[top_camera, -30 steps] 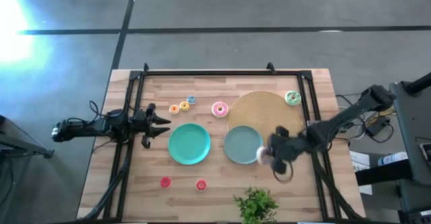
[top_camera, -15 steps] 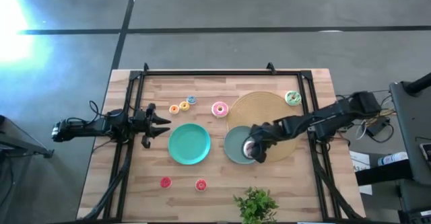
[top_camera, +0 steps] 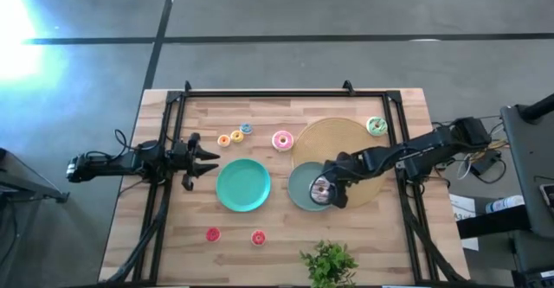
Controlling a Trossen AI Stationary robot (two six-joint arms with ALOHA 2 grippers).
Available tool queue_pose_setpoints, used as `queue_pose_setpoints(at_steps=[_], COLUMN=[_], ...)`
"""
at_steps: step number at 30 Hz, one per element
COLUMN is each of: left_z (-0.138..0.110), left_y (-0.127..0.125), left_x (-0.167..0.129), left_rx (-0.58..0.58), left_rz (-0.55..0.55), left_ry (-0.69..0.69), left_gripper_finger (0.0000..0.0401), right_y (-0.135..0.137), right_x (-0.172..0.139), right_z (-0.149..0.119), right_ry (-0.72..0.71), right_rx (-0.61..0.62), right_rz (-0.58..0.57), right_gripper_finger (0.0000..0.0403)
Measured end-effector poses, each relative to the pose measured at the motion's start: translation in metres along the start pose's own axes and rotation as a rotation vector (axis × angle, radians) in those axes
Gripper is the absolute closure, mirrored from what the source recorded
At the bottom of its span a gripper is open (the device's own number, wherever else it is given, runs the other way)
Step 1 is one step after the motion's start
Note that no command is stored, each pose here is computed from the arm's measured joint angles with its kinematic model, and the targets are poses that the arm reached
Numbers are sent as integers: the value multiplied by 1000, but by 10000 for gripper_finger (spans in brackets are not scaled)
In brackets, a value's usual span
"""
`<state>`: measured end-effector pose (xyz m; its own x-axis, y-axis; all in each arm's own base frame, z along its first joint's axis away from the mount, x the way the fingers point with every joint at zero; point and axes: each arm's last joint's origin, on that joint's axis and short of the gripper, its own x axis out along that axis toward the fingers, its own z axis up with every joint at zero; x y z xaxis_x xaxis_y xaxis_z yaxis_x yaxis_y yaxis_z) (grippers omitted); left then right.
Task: Pick & Place donuts
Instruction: Put the big purple donut on the light blue plate, then put the big blue donut on the light blue plate
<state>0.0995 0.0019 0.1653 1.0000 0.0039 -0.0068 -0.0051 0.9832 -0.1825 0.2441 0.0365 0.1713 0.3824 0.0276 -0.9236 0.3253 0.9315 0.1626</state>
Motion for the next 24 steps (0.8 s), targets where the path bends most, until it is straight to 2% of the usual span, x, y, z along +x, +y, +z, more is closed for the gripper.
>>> queue_pose_setpoints(at_steps=[3,6,8,12,16,20,24], left_z=[0,0,0,0,0,0,0], left_y=[0,0,0,0,0,0,0], left_x=[0,0,0,0,0,0,0], left_rx=[0,0,0,0,0,0,0], left_rz=[1,1,2,2,2,2,2], left_ry=[0,0,0,0,0,0,0], left_gripper_finger=[284,284,284,284,284,284,284], right_y=[-4,-11,-24,-69,-103,-131,-161], right_x=[-15,-41,-58,-78,-89,-92,-87], right_z=[-4,-6,-12,-31,-37,-32,-28], right_ry=[-10,-121,-139,-6,-2,-35,12], right_rx=[-33,7,88,351,571,667,713], right_rz=[-53,-144,-234,-413,-492,-536,-582], right_gripper_finger=[175,171,170,175,177,178,183])
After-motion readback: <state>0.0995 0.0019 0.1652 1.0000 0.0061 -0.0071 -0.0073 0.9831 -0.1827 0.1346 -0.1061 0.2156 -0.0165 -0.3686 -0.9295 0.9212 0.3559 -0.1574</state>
